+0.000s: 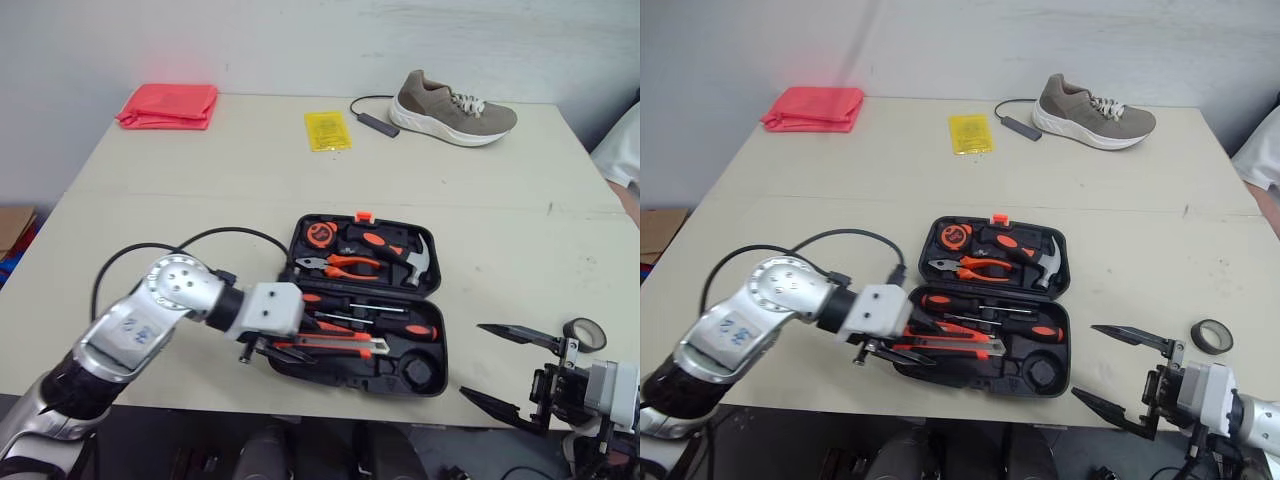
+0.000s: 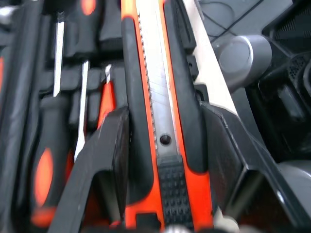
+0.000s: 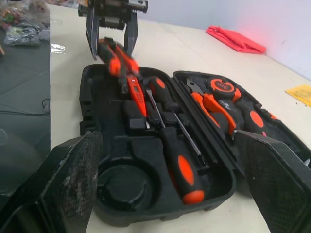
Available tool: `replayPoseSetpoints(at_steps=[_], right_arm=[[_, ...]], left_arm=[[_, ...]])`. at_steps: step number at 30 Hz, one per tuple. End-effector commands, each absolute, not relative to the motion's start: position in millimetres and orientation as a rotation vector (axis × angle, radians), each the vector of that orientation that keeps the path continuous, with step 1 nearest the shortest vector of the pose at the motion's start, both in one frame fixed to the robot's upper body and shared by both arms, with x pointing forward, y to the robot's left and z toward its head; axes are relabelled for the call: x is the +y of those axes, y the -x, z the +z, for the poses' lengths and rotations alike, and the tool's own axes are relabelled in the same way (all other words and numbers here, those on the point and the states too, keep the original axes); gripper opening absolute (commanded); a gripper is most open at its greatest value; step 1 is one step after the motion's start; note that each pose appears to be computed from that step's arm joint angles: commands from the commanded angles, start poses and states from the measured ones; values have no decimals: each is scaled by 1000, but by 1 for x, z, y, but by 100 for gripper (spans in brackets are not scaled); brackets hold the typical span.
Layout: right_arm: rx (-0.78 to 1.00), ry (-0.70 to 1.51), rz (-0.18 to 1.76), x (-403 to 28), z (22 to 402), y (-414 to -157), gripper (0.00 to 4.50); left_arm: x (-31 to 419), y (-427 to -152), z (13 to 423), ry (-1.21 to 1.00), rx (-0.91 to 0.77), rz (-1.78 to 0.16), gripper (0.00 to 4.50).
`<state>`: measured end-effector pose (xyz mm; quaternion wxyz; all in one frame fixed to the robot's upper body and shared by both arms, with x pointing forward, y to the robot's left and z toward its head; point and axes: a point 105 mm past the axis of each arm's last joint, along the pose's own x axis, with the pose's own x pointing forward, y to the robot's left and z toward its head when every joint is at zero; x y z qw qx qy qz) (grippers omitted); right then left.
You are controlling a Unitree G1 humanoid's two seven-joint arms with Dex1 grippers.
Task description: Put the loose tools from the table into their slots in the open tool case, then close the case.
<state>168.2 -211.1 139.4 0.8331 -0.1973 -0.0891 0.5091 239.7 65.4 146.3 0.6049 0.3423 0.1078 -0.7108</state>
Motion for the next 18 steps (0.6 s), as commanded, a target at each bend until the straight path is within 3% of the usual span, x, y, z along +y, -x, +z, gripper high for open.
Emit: replayPoseSetpoints(at_steps=[1, 18], right_arm=[[-220, 469, 1049, -211, 153, -163, 450], [-191, 455, 986, -210, 151, -149, 450]], left_arm=[[53, -240, 144, -855, 266, -1664, 151], [47, -239, 113, -934, 458, -1599, 151]])
